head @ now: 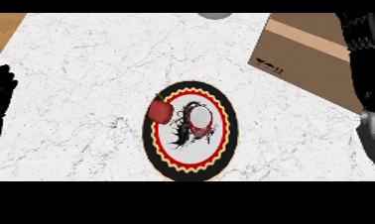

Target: Pick the can from the plate and place it in the cardboard box

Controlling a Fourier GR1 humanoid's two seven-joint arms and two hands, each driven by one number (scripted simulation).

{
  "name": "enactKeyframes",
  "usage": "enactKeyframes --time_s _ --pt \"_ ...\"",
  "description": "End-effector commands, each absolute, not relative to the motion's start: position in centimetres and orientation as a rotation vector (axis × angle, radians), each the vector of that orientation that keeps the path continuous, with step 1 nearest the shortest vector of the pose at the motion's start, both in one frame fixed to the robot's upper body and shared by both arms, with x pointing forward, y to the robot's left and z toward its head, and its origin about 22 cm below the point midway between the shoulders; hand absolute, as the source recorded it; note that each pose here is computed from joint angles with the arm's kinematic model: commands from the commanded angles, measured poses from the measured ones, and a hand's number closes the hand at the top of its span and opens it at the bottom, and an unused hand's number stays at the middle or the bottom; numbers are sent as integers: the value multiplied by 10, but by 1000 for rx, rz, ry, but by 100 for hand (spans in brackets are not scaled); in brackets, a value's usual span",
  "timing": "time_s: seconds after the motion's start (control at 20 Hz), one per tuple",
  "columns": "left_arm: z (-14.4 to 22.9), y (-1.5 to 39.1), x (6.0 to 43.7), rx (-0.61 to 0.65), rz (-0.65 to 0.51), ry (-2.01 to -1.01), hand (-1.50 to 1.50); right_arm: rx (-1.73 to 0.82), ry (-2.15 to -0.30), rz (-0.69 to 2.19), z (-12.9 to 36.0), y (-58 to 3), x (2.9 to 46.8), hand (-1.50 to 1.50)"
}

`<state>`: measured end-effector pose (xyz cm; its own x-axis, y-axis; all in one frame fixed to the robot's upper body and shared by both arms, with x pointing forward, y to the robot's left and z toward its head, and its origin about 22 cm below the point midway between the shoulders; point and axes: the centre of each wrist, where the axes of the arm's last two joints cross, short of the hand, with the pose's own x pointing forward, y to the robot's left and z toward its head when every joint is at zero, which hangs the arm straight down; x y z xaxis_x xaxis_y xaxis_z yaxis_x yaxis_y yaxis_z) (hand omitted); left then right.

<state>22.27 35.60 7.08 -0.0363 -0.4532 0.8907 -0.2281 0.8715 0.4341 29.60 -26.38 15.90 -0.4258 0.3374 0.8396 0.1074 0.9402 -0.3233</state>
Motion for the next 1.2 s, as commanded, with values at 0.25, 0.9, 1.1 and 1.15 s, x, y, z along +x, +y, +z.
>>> enactKeyframes --time_s 0.25,0.9,1.1,1.15 --pt "-3 308 245 402 43 -1425 0 -193 -1975 382 140 -171 259 150" --pt "-23 282 247 321 97 -1370 0 -853 -1647 694 127 -192 183 -150" --pt "-21 275 246 324 57 -1380 0 -861 -1506 712 165 -186 176 -150" --pt "-26 279 253 305 68 -1368 0 -842 -1497 716 170 -170 180 -150"
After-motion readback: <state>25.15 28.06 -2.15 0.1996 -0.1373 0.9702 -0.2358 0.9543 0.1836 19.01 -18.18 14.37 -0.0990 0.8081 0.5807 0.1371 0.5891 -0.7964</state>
